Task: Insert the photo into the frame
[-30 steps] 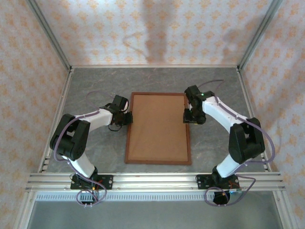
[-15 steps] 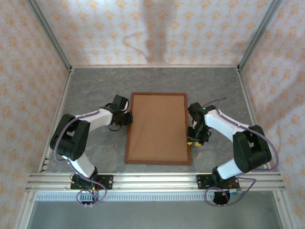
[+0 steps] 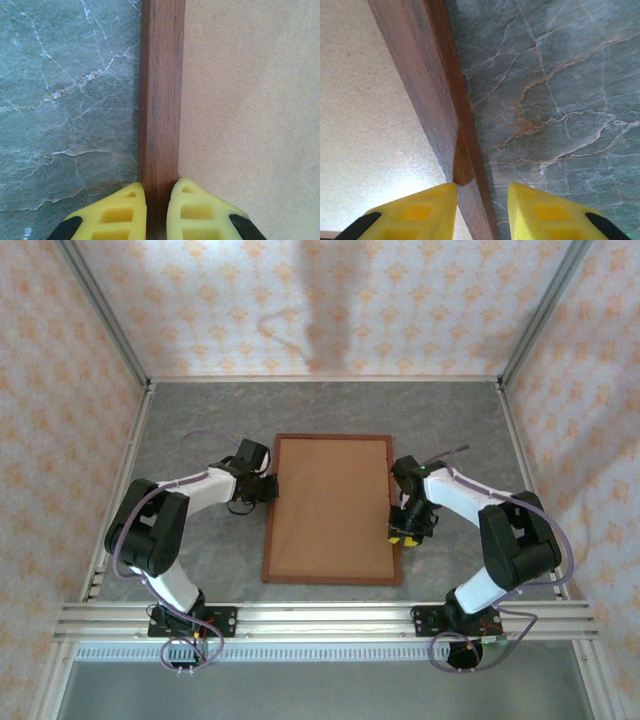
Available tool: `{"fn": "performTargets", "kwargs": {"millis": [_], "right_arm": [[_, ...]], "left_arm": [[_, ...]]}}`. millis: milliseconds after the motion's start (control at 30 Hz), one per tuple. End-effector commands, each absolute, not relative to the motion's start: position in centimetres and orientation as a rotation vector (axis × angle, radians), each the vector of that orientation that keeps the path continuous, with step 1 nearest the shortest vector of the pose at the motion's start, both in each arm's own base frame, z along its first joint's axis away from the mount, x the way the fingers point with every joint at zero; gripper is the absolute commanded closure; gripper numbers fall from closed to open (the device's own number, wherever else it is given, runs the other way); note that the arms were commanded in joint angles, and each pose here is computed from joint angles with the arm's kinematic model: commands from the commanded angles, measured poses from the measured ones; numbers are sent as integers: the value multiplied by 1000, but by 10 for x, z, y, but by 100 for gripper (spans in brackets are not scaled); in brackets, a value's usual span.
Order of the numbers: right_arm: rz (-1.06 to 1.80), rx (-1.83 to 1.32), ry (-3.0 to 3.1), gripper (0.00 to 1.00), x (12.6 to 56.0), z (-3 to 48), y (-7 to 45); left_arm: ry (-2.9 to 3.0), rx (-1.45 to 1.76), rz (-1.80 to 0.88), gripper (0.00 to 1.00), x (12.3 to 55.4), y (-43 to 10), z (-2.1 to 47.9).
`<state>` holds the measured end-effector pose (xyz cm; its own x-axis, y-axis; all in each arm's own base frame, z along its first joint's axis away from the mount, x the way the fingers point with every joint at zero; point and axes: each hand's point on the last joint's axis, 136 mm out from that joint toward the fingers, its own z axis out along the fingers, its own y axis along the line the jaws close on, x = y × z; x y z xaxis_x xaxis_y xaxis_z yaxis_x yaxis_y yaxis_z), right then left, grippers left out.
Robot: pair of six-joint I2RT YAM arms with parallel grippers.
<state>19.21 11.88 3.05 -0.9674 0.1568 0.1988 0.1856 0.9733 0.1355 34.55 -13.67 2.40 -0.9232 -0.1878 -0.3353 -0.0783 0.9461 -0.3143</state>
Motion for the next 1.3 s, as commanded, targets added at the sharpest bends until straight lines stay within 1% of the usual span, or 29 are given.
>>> {"fn": "performTargets", "kwargs": {"millis": [0, 633, 833, 1267], "right_arm": [[-180, -243, -2921, 68, 187, 25, 114], [-144, -180, -2902, 70, 176, 20, 115], [-126, -138, -2899, 70, 172, 11, 125], [-246, -143, -2962, 69, 188, 11, 145]], "left_arm": [[2801, -185, -344, 88, 330, -128, 19], [2802, -191, -345, 88, 329, -127, 18], [2802, -191, -352, 88, 329, -128, 17], [2802, -199, -353, 88, 327, -127, 15]]}}
